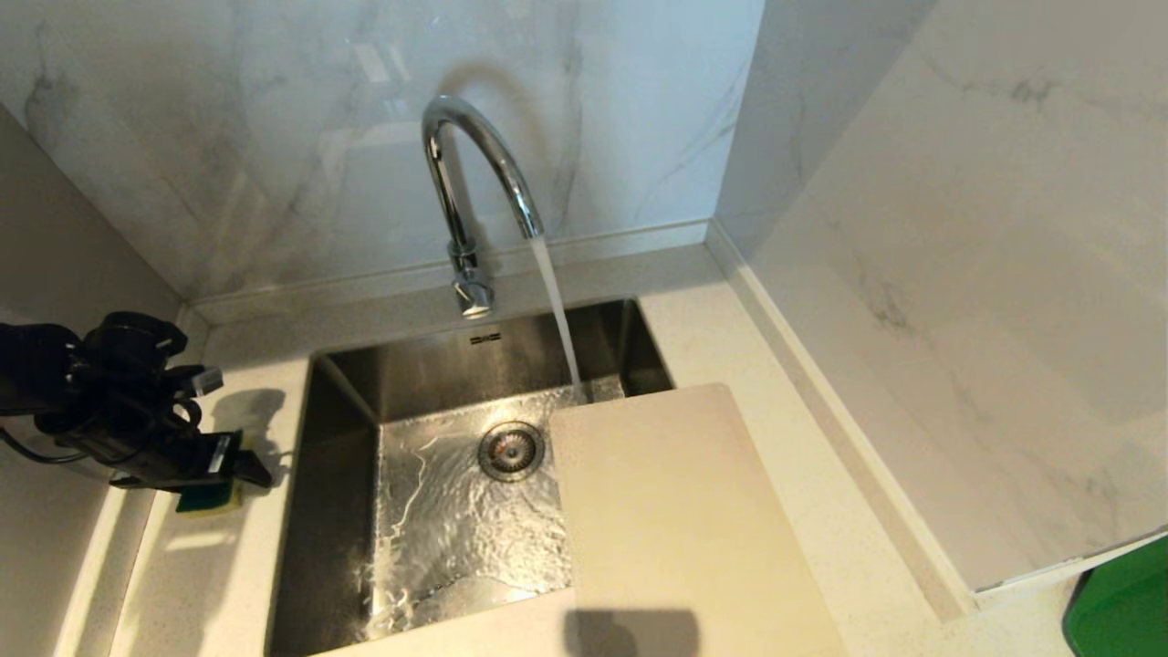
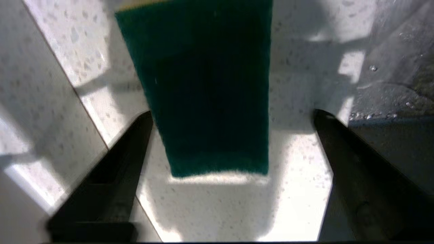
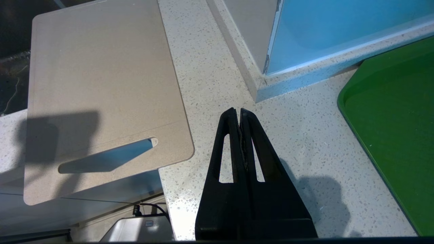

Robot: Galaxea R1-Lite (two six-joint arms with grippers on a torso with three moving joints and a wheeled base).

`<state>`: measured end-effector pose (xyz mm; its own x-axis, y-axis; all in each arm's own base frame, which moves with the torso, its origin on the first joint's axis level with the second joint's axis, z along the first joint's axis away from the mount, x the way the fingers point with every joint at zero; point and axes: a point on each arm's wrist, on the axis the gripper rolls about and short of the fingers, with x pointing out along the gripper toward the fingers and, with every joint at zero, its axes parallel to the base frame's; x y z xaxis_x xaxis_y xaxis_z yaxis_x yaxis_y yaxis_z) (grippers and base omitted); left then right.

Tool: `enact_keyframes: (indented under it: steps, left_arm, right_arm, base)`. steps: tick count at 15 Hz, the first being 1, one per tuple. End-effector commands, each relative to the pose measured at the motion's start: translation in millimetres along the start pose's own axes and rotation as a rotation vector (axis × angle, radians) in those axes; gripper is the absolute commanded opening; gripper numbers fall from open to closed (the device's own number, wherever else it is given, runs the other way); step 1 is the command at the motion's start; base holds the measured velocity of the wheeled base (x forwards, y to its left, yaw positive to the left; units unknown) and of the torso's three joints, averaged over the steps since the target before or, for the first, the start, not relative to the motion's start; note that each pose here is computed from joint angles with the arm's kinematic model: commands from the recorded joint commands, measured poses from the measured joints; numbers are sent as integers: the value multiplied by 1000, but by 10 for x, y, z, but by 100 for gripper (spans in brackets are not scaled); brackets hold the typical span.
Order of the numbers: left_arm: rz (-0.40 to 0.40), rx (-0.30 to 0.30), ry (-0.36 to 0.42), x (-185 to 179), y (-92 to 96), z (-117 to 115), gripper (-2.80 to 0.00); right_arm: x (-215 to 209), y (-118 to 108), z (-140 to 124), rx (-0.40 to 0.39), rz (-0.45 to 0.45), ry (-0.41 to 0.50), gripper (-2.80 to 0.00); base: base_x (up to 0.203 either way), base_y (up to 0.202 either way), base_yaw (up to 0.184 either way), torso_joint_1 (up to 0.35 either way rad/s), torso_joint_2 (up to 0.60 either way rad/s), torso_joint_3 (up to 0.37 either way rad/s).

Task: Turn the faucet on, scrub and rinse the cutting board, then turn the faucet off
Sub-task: Pick up the cleaning cloth

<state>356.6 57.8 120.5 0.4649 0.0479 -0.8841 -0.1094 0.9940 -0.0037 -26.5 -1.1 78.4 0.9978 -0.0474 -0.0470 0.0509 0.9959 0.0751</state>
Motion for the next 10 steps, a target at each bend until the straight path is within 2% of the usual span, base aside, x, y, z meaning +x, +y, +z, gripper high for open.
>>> enact_keyframes:
  steps: [1, 6, 10]
  left_arm:
    - [2, 3, 19, 80, 6, -1, -280]
    - [0, 2, 0, 15, 1, 19, -280]
    - [-3, 15, -63, -260, -18, 37, -280]
  right_arm:
    - [1, 0, -1, 1, 0, 1, -280]
    - [1, 0, 0, 1, 0, 2, -280]
    - [0, 0, -1, 1, 0, 1, -280]
  base:
    - [0, 0, 0, 0, 0, 0]
    - [0, 0, 0, 0, 0, 0]
    - [0, 0, 0, 0, 0, 0]
